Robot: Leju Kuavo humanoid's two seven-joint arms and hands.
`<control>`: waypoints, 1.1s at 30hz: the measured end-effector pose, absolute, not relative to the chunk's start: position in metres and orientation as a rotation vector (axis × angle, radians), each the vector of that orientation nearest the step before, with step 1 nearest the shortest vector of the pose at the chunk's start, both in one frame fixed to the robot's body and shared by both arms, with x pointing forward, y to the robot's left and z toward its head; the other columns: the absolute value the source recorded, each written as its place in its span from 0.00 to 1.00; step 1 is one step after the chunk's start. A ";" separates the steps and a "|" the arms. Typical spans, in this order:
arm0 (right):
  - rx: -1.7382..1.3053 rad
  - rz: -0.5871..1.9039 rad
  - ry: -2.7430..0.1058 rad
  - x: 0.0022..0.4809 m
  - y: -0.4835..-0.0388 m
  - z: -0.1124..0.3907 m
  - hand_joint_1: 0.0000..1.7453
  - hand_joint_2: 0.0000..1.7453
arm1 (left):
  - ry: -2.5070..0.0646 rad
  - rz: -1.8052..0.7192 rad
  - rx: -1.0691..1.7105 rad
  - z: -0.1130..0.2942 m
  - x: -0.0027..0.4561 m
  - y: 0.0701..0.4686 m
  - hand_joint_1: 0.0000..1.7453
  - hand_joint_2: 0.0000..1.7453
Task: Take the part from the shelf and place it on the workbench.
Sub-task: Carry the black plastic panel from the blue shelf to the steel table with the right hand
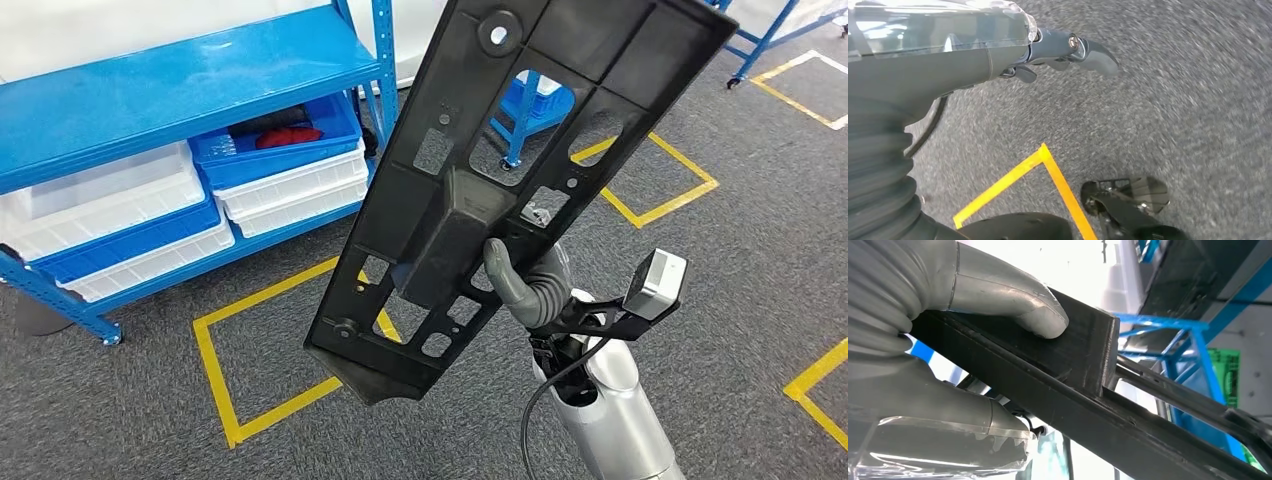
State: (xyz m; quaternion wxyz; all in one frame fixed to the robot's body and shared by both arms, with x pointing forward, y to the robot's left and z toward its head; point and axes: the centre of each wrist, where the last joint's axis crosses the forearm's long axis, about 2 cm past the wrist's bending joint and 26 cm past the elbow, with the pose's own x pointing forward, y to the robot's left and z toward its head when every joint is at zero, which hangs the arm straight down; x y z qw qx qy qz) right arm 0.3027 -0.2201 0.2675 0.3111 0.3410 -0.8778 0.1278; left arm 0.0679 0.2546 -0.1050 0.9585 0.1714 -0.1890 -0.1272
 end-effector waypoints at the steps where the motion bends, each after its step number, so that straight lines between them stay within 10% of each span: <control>1: 0.896 0.340 -2.314 0.302 -0.220 0.266 1.00 1.00 | -0.382 -0.261 0.344 -0.105 0.068 0.254 0.00 1.00; 33: 0.810 0.359 -2.287 0.304 -0.230 0.265 1.00 1.00 | -0.350 -0.311 0.299 -0.104 0.066 0.239 0.00 1.00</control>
